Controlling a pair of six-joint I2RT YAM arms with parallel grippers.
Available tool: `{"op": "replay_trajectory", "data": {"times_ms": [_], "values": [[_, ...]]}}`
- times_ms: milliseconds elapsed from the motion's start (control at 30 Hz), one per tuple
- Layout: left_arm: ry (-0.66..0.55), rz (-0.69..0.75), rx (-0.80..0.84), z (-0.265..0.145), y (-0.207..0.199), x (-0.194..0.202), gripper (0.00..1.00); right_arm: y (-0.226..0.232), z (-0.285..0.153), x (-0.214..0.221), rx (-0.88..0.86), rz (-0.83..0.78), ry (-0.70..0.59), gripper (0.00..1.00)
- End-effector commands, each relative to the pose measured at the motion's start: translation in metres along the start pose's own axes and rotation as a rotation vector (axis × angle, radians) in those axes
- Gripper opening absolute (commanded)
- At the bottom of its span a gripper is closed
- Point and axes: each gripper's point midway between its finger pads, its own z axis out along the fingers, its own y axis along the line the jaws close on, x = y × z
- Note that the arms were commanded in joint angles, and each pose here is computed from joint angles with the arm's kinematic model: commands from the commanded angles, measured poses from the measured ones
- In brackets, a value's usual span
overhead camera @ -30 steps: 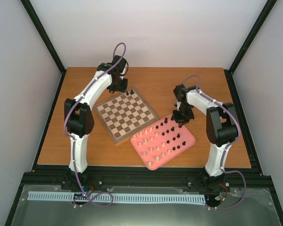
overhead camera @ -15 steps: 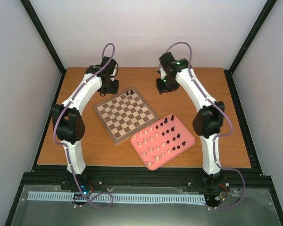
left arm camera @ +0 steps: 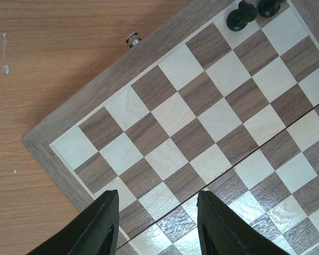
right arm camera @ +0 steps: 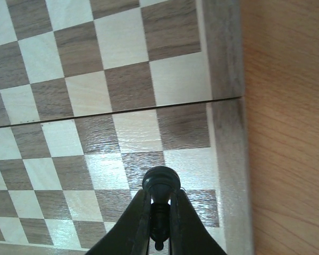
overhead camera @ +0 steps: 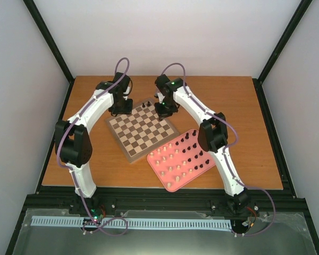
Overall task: Set up the chess pieces on the board
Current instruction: Place the chess piece on the chessboard.
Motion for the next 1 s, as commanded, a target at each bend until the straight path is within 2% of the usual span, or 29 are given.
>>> {"op": "replay_trajectory", "data": {"times_ms": [0,467,767,967], "values": [[-0.048,-0.008,0.043,-0.011,-0.006,-0.008,0.43,0.013,0.006,0.004,-0.011,-0.001,0.018,0.03],[-0.036,-0.006,0.056,-0.007,-0.008,-0.005,0.43,0.023,0.039,0.018,0.026,-0.025,0.082,0.05],[-0.034,-0.005,0.052,-0.005,-0.008,-0.005,0.43,0.026,0.034,0.014,0.02,-0.041,0.061,0.36],[-0.037,-0.004,0.047,-0.006,-0.008,-0.009,0.43,0.031,0.021,0.007,0.011,-0.068,0.021,0.44]]}}
